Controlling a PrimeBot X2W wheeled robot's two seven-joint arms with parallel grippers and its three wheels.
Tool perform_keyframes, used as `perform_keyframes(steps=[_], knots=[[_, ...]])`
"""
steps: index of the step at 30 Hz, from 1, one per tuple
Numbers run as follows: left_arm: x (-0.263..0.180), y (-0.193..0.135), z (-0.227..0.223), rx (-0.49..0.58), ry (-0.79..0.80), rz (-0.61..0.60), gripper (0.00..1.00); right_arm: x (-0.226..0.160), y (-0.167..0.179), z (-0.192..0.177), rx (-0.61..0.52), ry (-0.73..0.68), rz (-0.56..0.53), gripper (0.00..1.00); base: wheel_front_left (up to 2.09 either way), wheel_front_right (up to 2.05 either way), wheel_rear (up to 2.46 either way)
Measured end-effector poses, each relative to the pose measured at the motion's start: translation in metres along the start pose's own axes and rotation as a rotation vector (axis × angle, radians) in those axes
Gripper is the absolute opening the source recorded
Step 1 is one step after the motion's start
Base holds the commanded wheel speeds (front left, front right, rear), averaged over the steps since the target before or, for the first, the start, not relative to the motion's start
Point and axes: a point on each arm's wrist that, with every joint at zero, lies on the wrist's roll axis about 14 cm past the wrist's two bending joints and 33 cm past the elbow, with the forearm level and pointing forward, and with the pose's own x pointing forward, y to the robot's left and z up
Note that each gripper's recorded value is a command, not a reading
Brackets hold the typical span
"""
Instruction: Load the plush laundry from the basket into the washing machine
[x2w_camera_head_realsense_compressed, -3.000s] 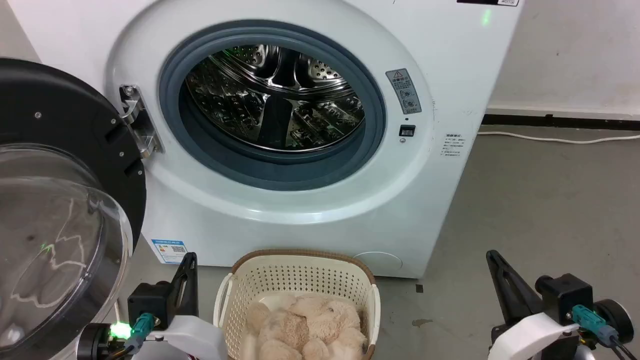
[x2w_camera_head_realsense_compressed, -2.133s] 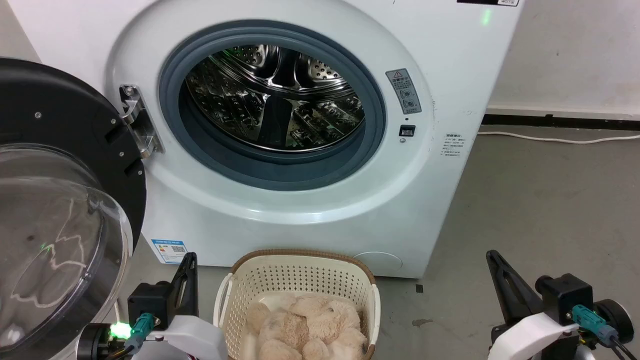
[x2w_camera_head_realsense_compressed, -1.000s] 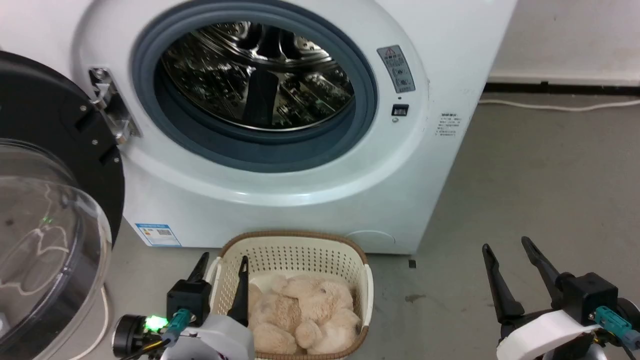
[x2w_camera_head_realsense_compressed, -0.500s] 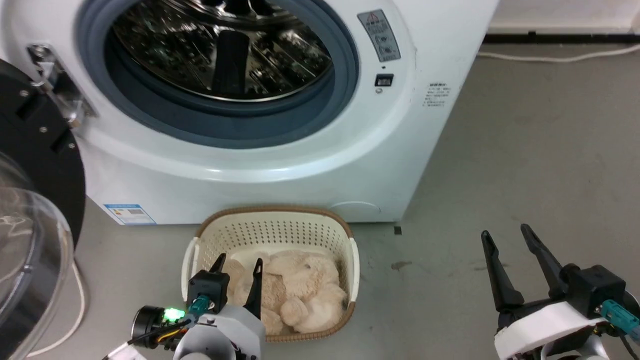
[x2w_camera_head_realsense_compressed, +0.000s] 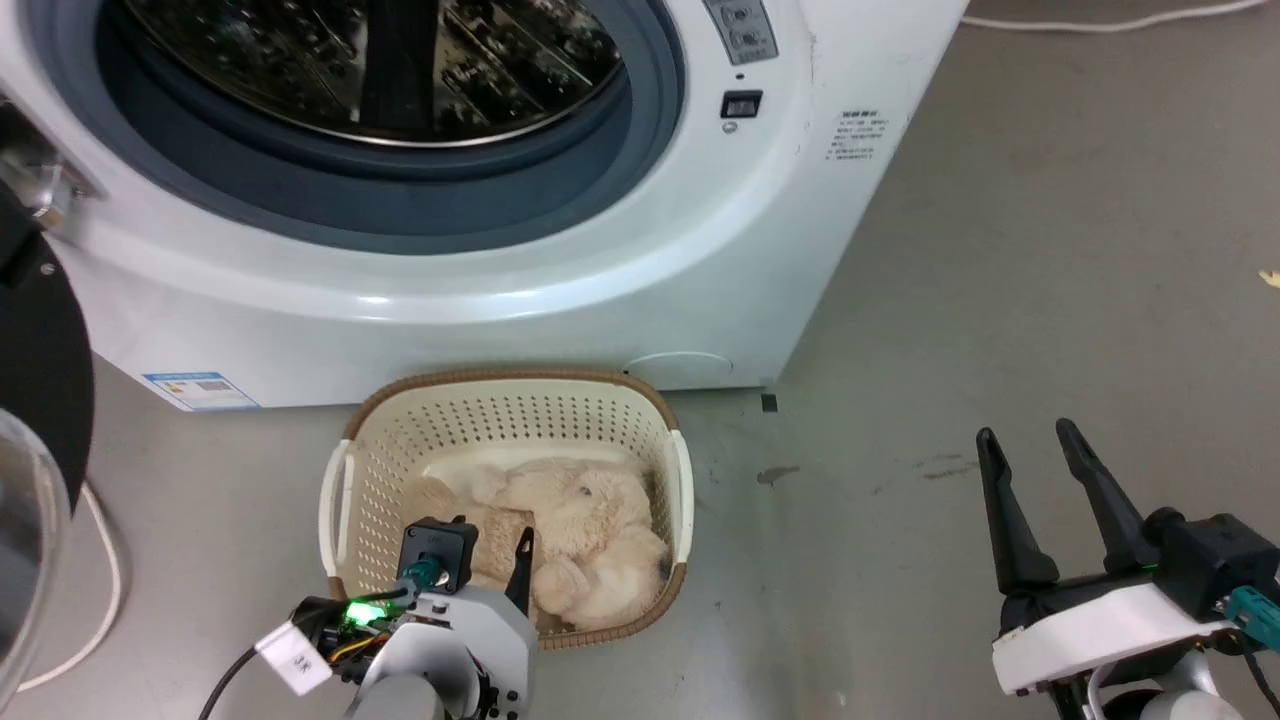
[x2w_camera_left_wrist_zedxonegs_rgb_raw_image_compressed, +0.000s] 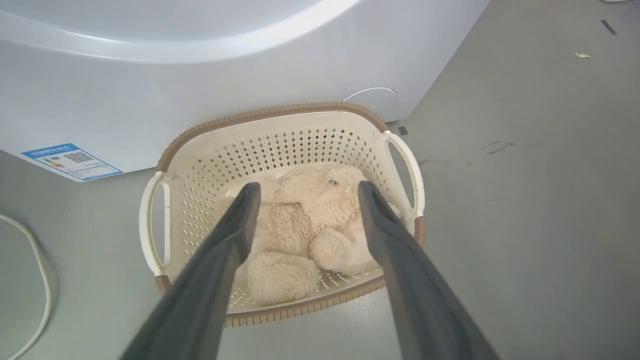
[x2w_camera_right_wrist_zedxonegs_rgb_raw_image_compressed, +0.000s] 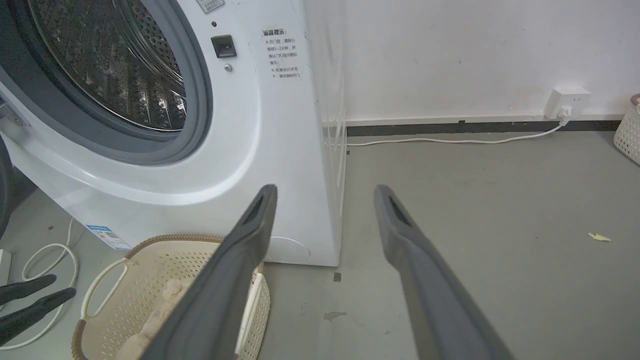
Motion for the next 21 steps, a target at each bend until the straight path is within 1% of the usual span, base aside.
perform_keyframes(steps=[11, 16, 21], knots=[[0.024, -0.011, -0.04, -0.002, 0.181, -0.058, 1.0, 0.007, -0.009, -0.011, 0.032, 0.017, -0.029, 1.0, 0.0, 0.0, 0.0], [0.031, -0.016, -0.063, 0.019, 0.285, -0.086, 1.0, 0.01, -0.014, -0.017, 0.048, 0.023, -0.045, 1.0, 0.0, 0.0, 0.0], [0.039, -0.013, -0.08, 0.036, 0.354, -0.089, 1.0, 0.013, -0.018, -0.024, 0.063, 0.034, -0.059, 1.0, 0.0, 0.0, 0.0]])
